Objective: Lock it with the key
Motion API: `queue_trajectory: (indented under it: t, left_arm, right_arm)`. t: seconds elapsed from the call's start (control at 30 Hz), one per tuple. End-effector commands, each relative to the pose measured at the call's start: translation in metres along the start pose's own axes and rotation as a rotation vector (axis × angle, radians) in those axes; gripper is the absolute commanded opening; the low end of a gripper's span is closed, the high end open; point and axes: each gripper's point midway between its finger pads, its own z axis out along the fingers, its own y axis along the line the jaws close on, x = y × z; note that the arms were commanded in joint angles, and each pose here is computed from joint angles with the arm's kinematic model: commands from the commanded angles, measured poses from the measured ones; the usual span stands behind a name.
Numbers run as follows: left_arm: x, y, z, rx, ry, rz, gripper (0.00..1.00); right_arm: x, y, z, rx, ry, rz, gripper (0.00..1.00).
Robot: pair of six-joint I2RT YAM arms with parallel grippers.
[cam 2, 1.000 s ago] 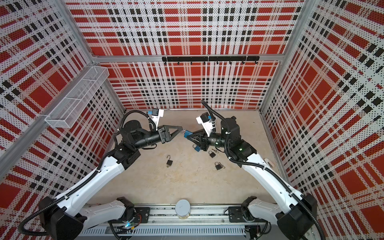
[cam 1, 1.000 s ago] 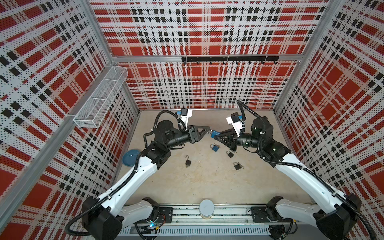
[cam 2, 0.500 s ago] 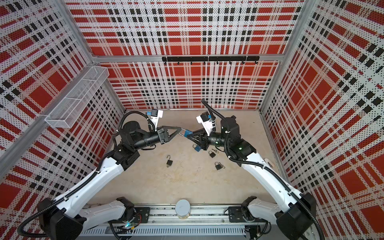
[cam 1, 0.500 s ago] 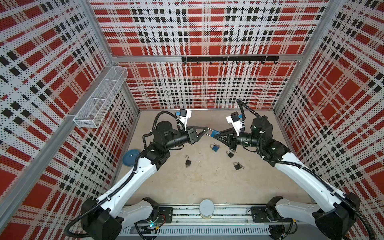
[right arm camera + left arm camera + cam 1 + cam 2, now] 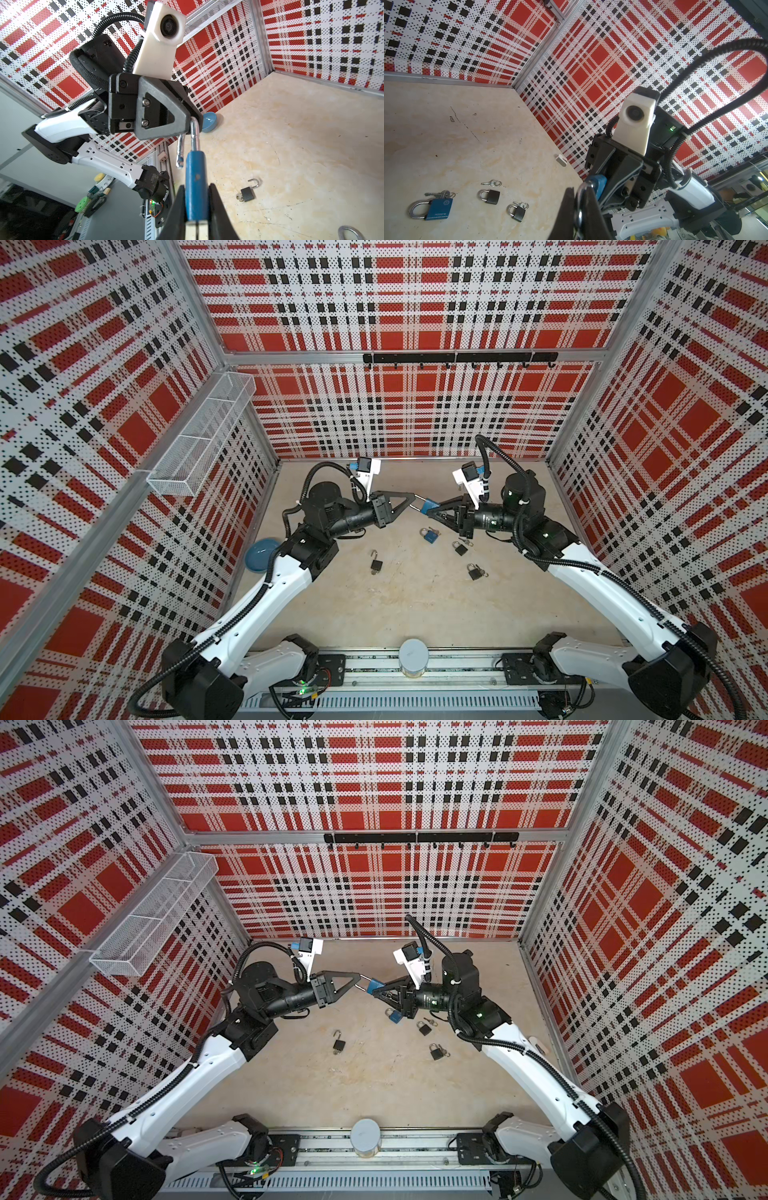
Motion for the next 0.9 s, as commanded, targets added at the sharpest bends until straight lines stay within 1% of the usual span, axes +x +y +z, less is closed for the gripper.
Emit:
queue_trajectory:
  t: [0.0, 0.2, 0.3, 0.5, 0.87]
  left_arm:
    - [0.008, 0.014, 0.0, -0.031, 0.013, 0.008, 0.0]
    - [0.011, 0.023, 0.001, -0.048, 0.018, 0.016, 0.0]
    - [0.012, 0.025, 0.001, -0.051, 0.023, 0.013, 0.0]
    - [0.016, 0.023, 0.003, -0.044, 0.03, 0.01, 0.0]
    - [0.027, 0.012, 0.007, -0.025, 0.048, 0.004, 0.0]
  right_arm:
    - [-0.035, 0.049, -0.007, -0.196, -0.083, -0.075, 0.0]
    - [-0.043, 0.071, -0.016, -0.305, -0.094, -0.028, 0.0]
    - [-0.044, 0.077, -0.02, -0.336, -0.099, -0.012, 0.0]
    - [-0.045, 0.079, -0.022, -0.341, -0.107, -0.004, 0.0]
    - [-0.047, 0.071, -0.018, -0.314, -0.124, 0.005, 0.0]
